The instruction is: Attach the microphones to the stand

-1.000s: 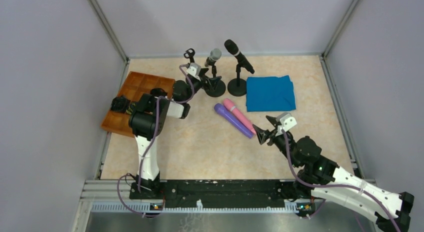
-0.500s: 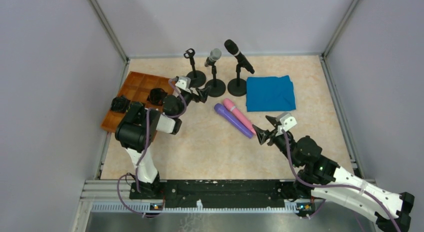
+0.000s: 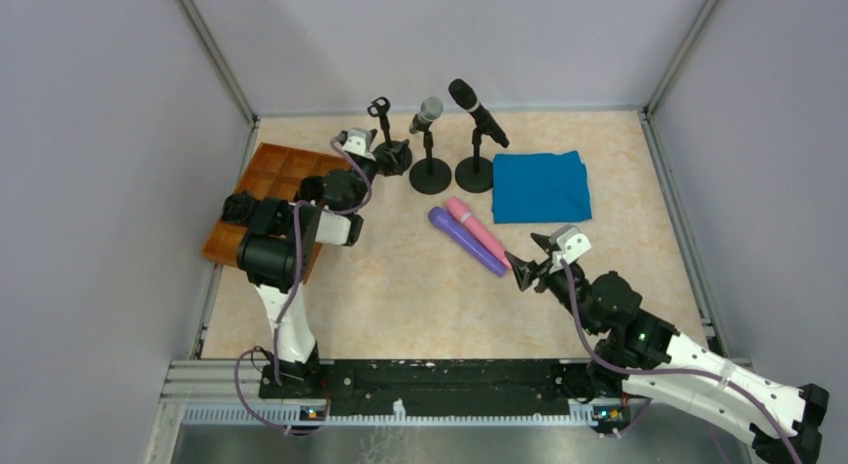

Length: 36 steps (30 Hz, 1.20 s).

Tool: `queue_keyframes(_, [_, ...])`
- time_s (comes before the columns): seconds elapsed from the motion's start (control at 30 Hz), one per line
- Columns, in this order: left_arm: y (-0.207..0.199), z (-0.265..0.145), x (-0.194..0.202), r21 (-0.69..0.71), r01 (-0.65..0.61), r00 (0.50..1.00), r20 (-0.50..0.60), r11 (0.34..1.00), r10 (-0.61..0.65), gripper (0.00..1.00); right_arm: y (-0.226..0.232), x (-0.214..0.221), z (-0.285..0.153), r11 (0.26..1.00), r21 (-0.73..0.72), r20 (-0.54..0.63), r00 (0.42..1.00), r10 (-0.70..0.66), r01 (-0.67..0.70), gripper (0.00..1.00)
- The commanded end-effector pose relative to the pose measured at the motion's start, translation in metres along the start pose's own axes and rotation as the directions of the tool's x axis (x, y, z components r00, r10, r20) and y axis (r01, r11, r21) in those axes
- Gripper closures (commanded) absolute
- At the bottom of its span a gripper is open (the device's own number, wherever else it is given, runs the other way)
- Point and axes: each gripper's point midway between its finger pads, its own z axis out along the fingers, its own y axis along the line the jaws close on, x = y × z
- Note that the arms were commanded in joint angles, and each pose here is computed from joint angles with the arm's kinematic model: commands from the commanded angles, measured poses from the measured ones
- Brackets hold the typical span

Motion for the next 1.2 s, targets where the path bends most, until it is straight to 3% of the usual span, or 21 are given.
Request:
queue_keyframes(0.0, [0.011, 0.025, -0.007, -0.008, -0.050, 0.998, 0.048, 0.999, 0.050, 0.10, 0.001, -0.024, 0.003, 1.000, -0.004, 0.056, 0.998, 0.019, -0.018, 0.39])
queue_keyframes(0.33, [0.047, 0.048, 0.022, -0.082, -0.008, 1.000, 0.000, 0.997, 0.008, 0.15, 0.003, -0.026, 0.003, 1.000, -0.015, 0.057, 0.998, 0.025, -0.024, 0.39])
queue_keyframes(0.83, [0.067, 0.078, 0.048, -0.090, 0.053, 0.998, -0.020, 0.995, -0.055, 0.23, 0.006, -0.024, 0.004, 0.999, -0.028, 0.046, 0.999, 0.026, -0.024, 0.40])
queue_keyframes(1.17, [0.075, 0.101, 0.070, -0.076, 0.103, 0.993, -0.050, 0.992, -0.107, 0.41, 0.007, -0.023, 0.003, 0.999, -0.030, 0.035, 0.999, 0.029, -0.028, 0.45])
